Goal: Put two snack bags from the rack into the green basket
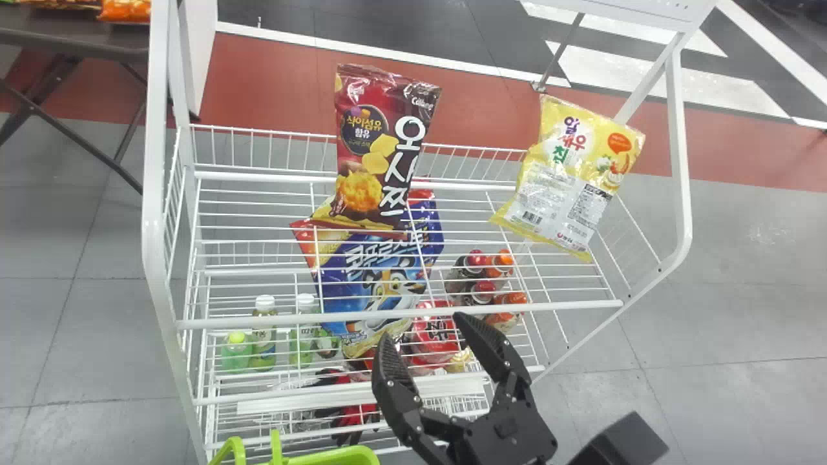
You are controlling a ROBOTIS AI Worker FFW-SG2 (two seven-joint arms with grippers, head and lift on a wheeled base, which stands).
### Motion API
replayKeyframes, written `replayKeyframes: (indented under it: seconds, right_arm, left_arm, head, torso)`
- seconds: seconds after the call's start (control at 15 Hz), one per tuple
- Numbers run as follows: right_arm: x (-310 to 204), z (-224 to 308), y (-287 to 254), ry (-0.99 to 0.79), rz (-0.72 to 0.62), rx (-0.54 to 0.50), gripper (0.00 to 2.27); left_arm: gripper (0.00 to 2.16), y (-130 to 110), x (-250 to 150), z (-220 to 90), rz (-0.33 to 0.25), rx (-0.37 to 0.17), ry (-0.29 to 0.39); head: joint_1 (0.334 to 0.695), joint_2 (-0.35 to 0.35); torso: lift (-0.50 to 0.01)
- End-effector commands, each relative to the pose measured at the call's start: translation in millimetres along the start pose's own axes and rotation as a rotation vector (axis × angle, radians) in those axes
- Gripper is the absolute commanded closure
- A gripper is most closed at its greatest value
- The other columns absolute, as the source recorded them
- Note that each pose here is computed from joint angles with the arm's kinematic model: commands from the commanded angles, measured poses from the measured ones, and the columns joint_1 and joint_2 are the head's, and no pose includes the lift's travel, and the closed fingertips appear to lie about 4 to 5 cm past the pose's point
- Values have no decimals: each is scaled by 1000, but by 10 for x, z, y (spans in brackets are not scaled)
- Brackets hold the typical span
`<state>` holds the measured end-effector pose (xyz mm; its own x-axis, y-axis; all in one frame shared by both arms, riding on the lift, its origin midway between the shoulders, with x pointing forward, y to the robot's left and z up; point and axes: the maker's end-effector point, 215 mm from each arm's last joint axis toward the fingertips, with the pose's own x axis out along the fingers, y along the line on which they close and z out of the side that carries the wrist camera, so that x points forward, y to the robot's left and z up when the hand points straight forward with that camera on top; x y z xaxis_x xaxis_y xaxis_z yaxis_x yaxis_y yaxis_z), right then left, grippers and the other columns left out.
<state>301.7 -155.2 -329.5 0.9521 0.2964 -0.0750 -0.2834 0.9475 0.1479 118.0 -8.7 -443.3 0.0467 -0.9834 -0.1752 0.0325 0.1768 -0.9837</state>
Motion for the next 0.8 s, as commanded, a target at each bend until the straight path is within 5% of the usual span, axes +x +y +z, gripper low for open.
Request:
replayKeyframes:
  seconds: [0.0,0.73]
  right_arm:
    - [-61,-6,-37,-2,-11,0,130]
    - [-86,101,-104,-31,-29,-4,130]
  left_arm:
    - [2138,22,-1,21,-7,-1,-11]
    - [2138,-31,-3,-11,-16,-2,0]
  head:
    - [695,-350]
    - [695,-350]
  torso:
    - [-7]
    - [-7]
